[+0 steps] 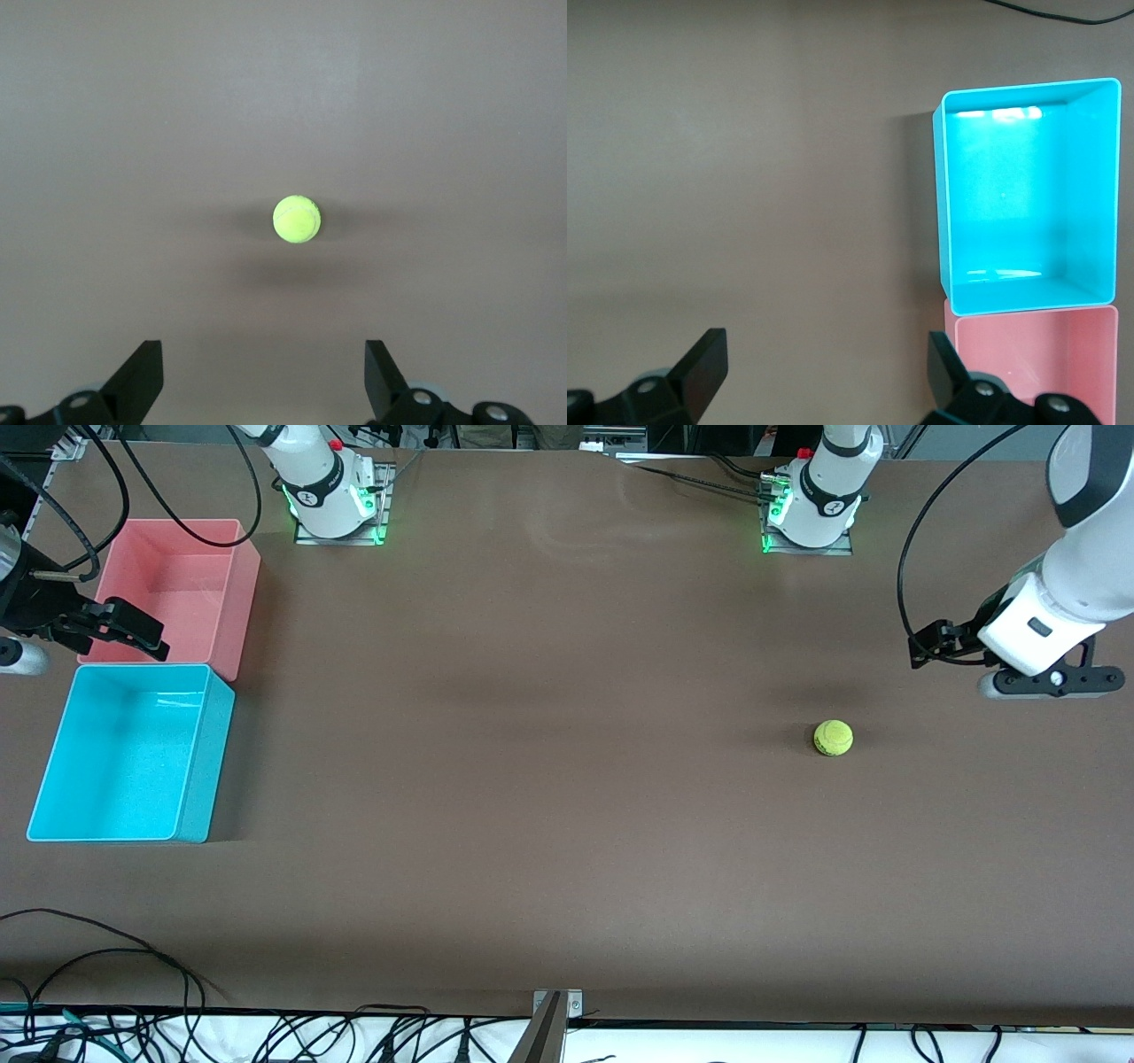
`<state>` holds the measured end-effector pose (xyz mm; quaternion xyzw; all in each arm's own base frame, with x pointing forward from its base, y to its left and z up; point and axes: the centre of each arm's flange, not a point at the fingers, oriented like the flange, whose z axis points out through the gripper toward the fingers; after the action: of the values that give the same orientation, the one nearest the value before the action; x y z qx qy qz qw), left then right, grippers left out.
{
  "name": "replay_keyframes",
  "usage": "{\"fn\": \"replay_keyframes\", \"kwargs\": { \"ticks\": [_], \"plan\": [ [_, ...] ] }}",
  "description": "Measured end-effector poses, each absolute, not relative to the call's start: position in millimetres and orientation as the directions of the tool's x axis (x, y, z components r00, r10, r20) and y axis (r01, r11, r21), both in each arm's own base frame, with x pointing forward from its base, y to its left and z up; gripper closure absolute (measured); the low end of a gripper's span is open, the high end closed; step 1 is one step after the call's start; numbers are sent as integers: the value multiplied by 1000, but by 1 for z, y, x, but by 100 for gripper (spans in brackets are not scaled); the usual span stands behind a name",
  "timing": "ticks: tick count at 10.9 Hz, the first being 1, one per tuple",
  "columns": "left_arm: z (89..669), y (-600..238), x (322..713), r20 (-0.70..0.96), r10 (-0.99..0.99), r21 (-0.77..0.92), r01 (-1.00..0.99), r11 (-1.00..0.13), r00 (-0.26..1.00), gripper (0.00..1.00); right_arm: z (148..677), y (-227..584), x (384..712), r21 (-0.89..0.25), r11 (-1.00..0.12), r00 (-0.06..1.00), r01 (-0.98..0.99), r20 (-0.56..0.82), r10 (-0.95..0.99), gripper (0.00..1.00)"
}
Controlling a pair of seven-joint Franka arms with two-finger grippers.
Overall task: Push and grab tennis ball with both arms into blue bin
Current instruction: 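Move the left gripper down over the tennis ball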
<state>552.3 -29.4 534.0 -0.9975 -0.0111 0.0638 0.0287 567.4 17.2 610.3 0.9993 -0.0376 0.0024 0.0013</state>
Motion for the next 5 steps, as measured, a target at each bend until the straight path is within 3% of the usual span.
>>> {"fn": "replay_keyframes", "kwargs": {
  "ticks": [5],
  "plan": [
    [466, -27, 553, -87, 13, -52, 8, -999, 996, 0, 610, 17, 567, 3, -997, 997, -75, 5, -75, 0]
  ]
}}
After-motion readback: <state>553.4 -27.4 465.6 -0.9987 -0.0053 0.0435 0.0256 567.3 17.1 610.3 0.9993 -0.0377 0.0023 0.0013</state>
